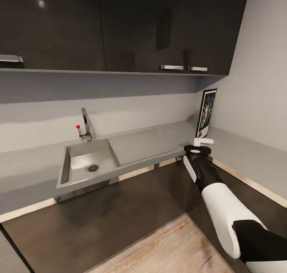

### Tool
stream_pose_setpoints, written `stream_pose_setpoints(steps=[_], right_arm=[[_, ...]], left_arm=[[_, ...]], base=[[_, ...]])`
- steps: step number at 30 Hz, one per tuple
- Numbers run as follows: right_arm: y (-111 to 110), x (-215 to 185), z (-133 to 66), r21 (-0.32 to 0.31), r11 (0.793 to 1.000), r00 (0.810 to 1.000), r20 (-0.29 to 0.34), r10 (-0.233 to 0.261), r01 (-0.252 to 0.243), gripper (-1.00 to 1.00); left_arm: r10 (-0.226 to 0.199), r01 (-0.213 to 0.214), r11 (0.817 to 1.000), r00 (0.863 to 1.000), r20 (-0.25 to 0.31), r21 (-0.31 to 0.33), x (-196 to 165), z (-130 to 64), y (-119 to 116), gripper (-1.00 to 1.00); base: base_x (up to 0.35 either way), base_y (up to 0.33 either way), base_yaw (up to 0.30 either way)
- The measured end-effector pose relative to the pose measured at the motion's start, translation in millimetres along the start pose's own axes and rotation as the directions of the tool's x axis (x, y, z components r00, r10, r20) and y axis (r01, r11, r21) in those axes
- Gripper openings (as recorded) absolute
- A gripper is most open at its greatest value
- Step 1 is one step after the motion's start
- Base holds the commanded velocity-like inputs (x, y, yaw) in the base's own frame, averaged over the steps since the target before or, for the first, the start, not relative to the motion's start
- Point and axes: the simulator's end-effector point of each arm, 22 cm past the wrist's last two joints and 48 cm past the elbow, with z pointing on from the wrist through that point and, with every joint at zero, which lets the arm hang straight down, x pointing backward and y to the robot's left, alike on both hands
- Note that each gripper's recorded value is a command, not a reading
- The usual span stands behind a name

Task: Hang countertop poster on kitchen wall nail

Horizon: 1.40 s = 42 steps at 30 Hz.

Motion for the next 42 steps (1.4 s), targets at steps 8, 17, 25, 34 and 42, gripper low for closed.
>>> stream_pose_setpoints(steps=[8,17,25,34,42], right_arm=[[0,-2,0.0,0.0,1.0,1.0,0.004,0.004,-0.004,1.0],[0,-10,0.2,-0.003,1.0,0.999,0.046,0.028,-0.028,1.0],[1,-10,0.1,-0.005,1.0,0.998,0.052,0.03,-0.03,1.0],[1,-10,0.1,-0.004,1.0,0.998,0.052,0.03,-0.03,1.0],[1,-10,0.3,-0.005,1.0,0.998,0.052,0.03,-0.03,1.0]], left_arm=[[-0.001,0.001,1.0,1.0,0.0,-0.001,0,-0.1,0,1.0],[0.0,0.0,1.0,1.0,0.003,-0.001,-1,0.0,0,1.0],[0.002,-0.002,1.0,1.0,0.002,0.001,0,0.0,0,1.0],[0.004,-0.004,1.0,1.0,0.0,0.002,0,0.1,-1,1.0],[0.003,-0.003,1.0,1.0,0.001,0.0,0,0.1,0,1.0]], base=[[0.131,-0.093,0.0],[0.084,-0.055,0.0],[0.116,-0.005,0.0],[0.125,-0.054,0.0],[0.077,-0.051,0.0]])
